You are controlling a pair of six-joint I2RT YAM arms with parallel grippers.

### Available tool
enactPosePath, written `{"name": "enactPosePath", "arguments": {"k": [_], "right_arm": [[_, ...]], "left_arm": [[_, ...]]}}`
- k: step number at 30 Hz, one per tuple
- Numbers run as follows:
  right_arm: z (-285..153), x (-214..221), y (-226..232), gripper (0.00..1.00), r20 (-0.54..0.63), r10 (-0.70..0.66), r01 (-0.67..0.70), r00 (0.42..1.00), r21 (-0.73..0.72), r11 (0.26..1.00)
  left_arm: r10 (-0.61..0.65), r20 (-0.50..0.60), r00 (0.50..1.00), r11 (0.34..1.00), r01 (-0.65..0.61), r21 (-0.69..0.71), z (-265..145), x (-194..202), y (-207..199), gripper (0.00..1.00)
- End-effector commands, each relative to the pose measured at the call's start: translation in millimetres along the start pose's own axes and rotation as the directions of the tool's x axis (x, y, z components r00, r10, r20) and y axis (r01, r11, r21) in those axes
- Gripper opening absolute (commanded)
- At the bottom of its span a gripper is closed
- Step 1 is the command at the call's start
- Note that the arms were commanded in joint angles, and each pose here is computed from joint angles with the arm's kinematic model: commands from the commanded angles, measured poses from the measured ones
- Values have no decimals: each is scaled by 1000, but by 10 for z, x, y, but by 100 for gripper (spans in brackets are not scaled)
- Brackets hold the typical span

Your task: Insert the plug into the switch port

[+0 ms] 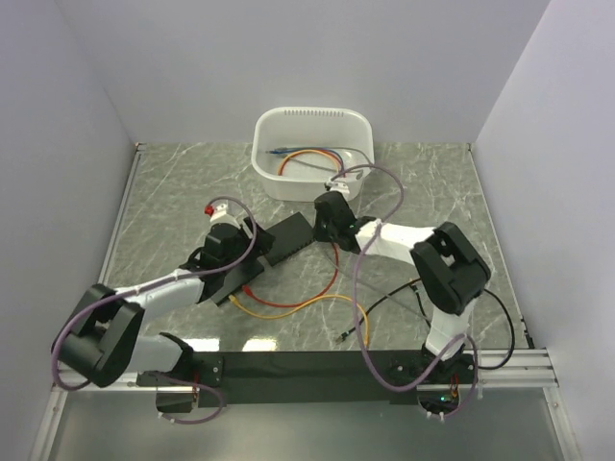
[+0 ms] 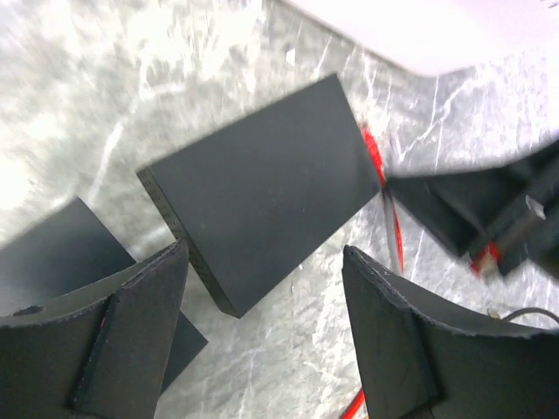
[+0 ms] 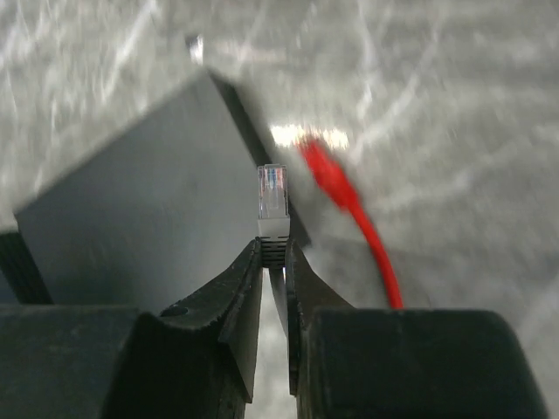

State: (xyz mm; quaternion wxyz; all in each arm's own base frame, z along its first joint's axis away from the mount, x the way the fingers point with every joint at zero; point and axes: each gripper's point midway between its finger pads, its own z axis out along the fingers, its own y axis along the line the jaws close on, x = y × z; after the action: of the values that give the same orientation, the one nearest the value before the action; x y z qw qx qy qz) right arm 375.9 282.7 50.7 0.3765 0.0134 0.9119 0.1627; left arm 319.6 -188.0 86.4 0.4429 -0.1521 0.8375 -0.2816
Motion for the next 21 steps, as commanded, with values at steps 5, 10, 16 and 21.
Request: {"name": "enactPosePath", "arguments": {"k": [5, 10, 16, 21], "right_arm": [[-626, 217, 127, 0, 9, -72, 72, 997, -37, 997], [-755, 674, 348, 0, -69, -143, 132, 987, -149, 980], [-789, 921, 582, 0, -106, -227, 199, 968, -227, 953], [-751, 972, 678, 0, -126, -253, 216, 959, -255, 943]], "left_arm": [[79, 72, 994, 996, -81, 26, 111, -575, -44, 76], [158, 45, 986, 977, -163, 138, 386, -629, -217, 74], [170, -13, 985, 968, -165, 187, 691, -501, -221, 73], [144, -69, 987, 973, -128, 194, 809, -318, -91, 72]]}}
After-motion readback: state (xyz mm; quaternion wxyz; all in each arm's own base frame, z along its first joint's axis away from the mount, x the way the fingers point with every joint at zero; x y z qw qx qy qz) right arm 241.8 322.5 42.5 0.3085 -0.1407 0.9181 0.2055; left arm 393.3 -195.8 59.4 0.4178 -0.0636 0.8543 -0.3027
